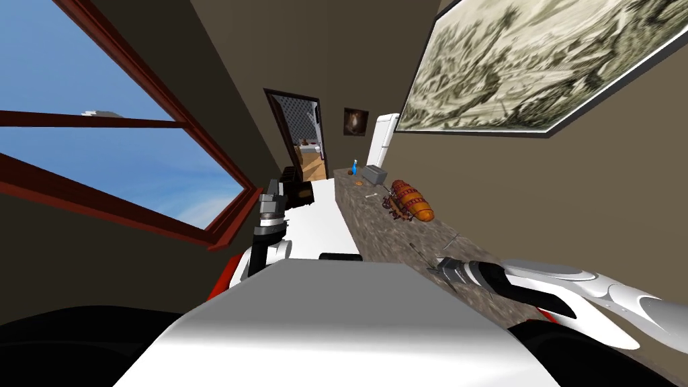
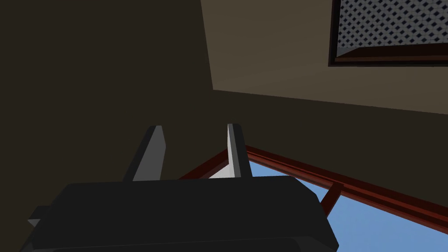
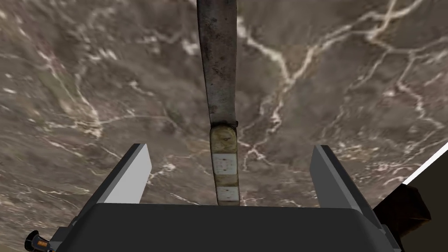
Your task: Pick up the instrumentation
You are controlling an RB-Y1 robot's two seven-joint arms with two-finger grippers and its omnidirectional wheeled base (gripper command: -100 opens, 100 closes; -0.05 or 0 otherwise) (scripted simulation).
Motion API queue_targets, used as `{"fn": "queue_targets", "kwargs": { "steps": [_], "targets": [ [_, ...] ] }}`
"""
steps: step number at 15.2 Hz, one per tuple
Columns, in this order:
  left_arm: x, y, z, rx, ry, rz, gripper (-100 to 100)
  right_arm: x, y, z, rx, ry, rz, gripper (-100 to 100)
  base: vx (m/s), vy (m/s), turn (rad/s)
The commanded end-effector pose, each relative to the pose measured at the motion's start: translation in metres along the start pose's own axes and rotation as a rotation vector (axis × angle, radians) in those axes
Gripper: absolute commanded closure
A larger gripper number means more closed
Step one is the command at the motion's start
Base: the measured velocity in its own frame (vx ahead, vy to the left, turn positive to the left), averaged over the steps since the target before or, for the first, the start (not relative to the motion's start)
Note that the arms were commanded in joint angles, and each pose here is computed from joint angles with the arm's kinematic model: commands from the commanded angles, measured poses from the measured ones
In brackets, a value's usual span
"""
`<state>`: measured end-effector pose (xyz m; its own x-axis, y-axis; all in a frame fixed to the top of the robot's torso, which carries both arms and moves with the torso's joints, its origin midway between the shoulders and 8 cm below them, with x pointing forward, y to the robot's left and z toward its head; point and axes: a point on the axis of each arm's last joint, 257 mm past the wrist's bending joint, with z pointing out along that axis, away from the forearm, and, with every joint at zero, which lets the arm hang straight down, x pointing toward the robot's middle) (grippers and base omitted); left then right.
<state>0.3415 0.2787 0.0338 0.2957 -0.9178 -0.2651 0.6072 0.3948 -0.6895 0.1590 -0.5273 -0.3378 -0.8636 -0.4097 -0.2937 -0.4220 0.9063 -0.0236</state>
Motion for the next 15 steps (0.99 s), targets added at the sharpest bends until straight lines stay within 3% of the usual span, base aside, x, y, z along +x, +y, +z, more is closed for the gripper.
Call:
{"fn": "queue_targets", "kwargs": {
  "steps": [1, 8, 9, 10, 14, 15],
  "targets": [
    [0.000, 0.000, 0.000, 0.000, 0.000, 0.000, 0, 0.008, 0.002, 0.000, 0.004, 0.003, 0.014, -100, 0.022, -0.002, 0.092],
    [0.000, 0.000, 0.000, 0.000, 0.000, 0.000, 0, 0.048, 0.017, 0.007, 0.019, 0.002, 0.061, -100, 0.039, -0.004, 0.104],
    [0.000, 0.000, 0.000, 0.000, 0.000, 0.000, 0, 0.043, 0.014, 0.006, 0.016, 0.002, 0.055, -100, 0.022, -0.003, 0.040],
    [0.000, 0.000, 0.000, 0.000, 0.000, 0.000, 0, 0.044, 0.015, 0.006, 0.017, 0.002, 0.055, 100, 0.008, -0.002, 0.001],
    [0.000, 0.000, 0.000, 0.000, 0.000, 0.000, 0, 0.044, 0.014, 0.006, 0.017, 0.003, 0.054, 100, 0.000, 0.000, 0.000],
    [0.000, 0.000, 0.000, 0.000, 0.000, 0.000, 0, 0.033, 0.010, 0.004, 0.014, 0.002, 0.043, 100, -0.019, 0.004, -0.128]
  ]
}}
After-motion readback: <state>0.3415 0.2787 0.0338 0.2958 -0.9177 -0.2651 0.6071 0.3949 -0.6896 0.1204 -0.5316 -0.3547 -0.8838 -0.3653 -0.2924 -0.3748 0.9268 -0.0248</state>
